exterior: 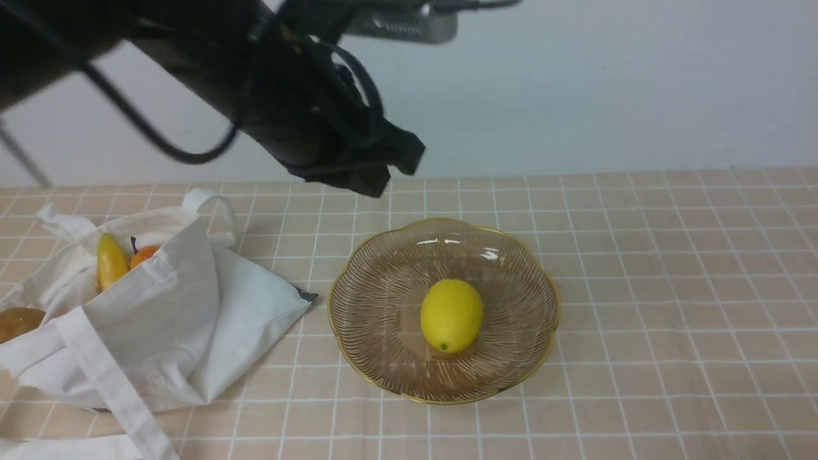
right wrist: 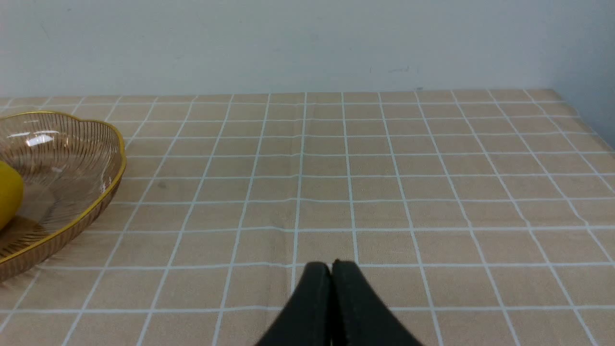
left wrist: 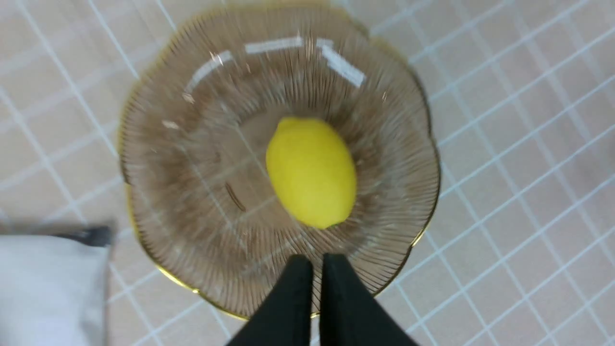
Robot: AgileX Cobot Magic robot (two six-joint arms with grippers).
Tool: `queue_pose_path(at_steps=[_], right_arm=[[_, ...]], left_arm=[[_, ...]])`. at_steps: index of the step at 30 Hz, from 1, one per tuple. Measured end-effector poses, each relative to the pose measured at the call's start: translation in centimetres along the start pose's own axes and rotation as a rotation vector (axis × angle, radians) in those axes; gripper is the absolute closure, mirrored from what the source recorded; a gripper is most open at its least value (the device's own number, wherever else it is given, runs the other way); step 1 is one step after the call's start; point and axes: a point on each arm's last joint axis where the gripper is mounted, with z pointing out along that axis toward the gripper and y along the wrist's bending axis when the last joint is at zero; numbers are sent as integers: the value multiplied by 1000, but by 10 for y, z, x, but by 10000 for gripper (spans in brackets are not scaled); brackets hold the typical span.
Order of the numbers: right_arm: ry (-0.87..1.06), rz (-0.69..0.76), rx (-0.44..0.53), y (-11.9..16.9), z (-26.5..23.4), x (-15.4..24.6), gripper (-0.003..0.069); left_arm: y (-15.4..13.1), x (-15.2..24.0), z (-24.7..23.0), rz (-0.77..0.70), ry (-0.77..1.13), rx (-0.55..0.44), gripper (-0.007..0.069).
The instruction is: Take the fruit out of the bag on the brown coffee tablecloth and place them on the plate.
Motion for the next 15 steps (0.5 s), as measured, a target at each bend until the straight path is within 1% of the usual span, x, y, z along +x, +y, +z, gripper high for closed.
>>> queue_pose_path(at_steps=[3,5,6,9,15], right_arm=[[0,0,0,0,0,0,673],[0,0,0,0,0,0,673],[0,0,0,0,0,0,673],[0,0,0,0,0,0,673],[0,0,0,0,0,0,673]], left_arm=[[-6,21,-50,-6,-137,-12,633],[-8,32,-71,-5,-218,-17,633],[-10,48,-88,-10,-299,-19,633],[-9,83,-103,-25,-426,-21,633],[-4,142,-96,-59,-526,-24,633]])
